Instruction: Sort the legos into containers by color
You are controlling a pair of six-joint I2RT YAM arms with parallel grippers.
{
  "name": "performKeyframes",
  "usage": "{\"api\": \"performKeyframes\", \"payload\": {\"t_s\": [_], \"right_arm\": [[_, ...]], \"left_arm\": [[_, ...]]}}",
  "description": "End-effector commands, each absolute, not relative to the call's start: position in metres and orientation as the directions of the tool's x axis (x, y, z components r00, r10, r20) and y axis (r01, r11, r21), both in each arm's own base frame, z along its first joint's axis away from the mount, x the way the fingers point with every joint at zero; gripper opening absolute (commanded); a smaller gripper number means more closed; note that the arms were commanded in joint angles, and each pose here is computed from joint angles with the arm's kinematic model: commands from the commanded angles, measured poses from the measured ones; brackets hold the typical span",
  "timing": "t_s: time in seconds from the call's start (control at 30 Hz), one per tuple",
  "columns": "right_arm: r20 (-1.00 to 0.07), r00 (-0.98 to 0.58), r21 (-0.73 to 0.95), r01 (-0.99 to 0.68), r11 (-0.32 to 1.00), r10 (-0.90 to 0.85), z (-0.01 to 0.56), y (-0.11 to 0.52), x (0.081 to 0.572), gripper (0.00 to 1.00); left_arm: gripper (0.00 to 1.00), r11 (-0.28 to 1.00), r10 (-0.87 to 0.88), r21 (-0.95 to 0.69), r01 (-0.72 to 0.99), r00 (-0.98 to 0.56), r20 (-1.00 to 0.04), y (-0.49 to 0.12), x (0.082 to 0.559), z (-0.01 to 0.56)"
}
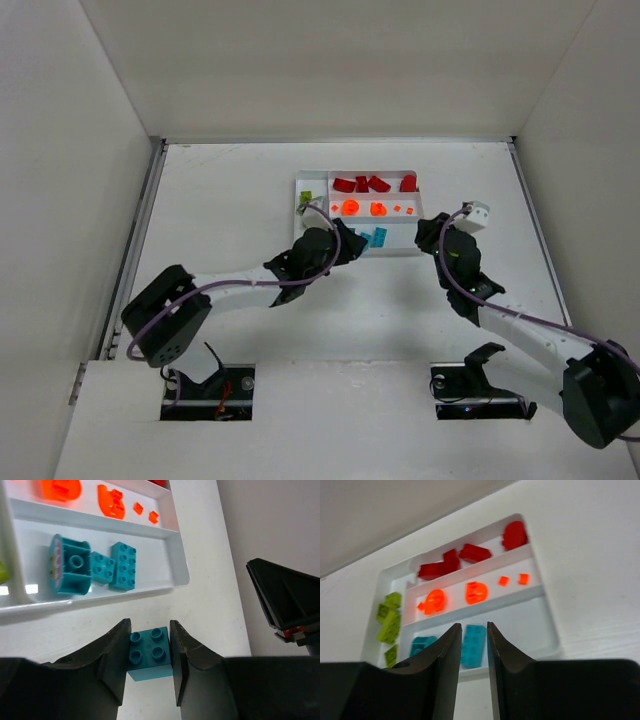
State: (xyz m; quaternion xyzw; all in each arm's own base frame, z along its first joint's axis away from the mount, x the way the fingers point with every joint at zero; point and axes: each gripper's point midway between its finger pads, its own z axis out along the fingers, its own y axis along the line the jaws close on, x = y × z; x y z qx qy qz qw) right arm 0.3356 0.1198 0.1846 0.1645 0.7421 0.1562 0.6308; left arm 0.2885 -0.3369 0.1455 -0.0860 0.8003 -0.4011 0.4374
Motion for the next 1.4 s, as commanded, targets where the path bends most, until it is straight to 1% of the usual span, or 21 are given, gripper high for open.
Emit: {"api": "performKeyframes", "payload": {"t_s": [0.0,0.07,0.2,0.3,0.47,0.57,0.7,0.73,0.77,0.83,0.87,0.9,0.97,1.03,1.13,1.2,1.23,1.3,1.37], "right_arm": [[-0.851,-0.083,0.507,0.126,0.853,0.519,0.182,0.097,0.336,0.36],[-0.845,-0.089,0.513,0.138,0.847,0.527,0.175,0.096,0.338,0.42],[-0.842,-0.1,0.516,0.139,0.845,0.531,0.165,0.1,0.341,0.49],[-0.84,-0.081,0.522,0.142,0.841,0.536,0.167,0.097,0.339,0.53],[-0.823,-0.024,0.557,0.155,0.816,0.567,0.174,0.079,0.33,0.56],[-0.807,0.001,0.583,0.158,0.797,0.59,0.178,0.072,0.326,0.56],[-0.801,0.013,0.591,0.171,0.788,0.598,0.176,0.066,0.325,0.56],[-0.799,0.013,0.594,0.17,0.786,0.601,0.176,0.067,0.325,0.56],[-0.799,0.012,0.593,0.171,0.787,0.601,0.176,0.066,0.325,0.57],[-0.801,0.008,0.591,0.173,0.788,0.599,0.174,0.066,0.325,0.57],[-0.801,0.006,0.59,0.175,0.788,0.598,0.173,0.067,0.326,0.58],[-0.802,0.004,0.588,0.177,0.789,0.597,0.172,0.067,0.326,0.58],[-0.803,-0.001,0.587,0.175,0.791,0.596,0.172,0.069,0.326,0.57],[-0.804,-0.001,0.585,0.174,0.792,0.594,0.172,0.069,0.327,0.54],[-0.805,-0.001,0.584,0.17,0.793,0.593,0.173,0.069,0.326,0.44],[-0.807,0.003,0.582,0.174,0.794,0.591,0.175,0.068,0.326,0.31],[-0.808,0.005,0.581,0.176,0.795,0.589,0.175,0.067,0.326,0.27],[-0.808,0.019,0.582,0.187,0.792,0.589,0.176,0.064,0.325,0.22],[-0.805,0.03,0.584,0.206,0.785,0.592,0.174,0.059,0.323,0.22]], "left_arm": [[0.18,0.664,-0.472,-0.679,0.314,-0.529,-0.705,-0.369,0.309,0.18],[0.19,0.681,-0.44,-0.652,0.334,-0.525,-0.728,-0.384,0.318,0.181],[0.2,0.723,-0.359,-0.577,0.38,-0.507,-0.784,-0.417,0.341,0.176],[0.21,0.748,-0.297,-0.536,0.393,-0.523,-0.799,-0.44,0.352,0.159],[0.22,0.787,-0.202,-0.46,0.411,-0.533,-0.822,-0.464,0.362,0.132],[0.26,0.807,-0.187,-0.435,0.398,-0.527,-0.829,-0.468,0.37,0.126],[0.41,0.82,-0.206,-0.431,0.377,-0.508,-0.837,-0.466,0.381,0.13],[0.47,0.818,-0.213,-0.434,0.377,-0.502,-0.838,-0.465,0.382,0.135],[0.56,0.814,-0.222,-0.44,0.379,-0.496,-0.839,-0.463,0.382,0.143],[0.7,0.804,-0.238,-0.448,0.39,-0.48,-0.844,-0.458,0.378,0.161],[0.8,0.802,-0.243,-0.447,0.396,-0.467,-0.85,-0.453,0.376,0.171],[1.0,0.799,-0.249,-0.446,0.403,-0.454,-0.856,-0.447,0.374,0.184],[1.0,0.8,-0.263,-0.44,0.407,-0.422,-0.868,-0.429,0.37,0.206],[1.0,0.808,-0.282,-0.438,0.394,-0.393,-0.875,-0.402,0.365,0.225],[1.0,0.836,-0.314,-0.431,0.339,-0.348,-0.883,-0.345,0.355,0.239],[1.0,0.851,-0.34,-0.436,0.293,-0.327,-0.882,-0.303,0.343,0.238],[1.0,0.857,-0.357,-0.442,0.266,-0.313,-0.88,-0.28,0.336,0.237],[1.0,0.869,-0.39,-0.453,0.2,-0.286,-0.875,-0.235,0.321,0.229],[1.0,0.878,-0.434,-0.469,0.096,-0.251,-0.865,-0.185,0.307,0.216]]}}
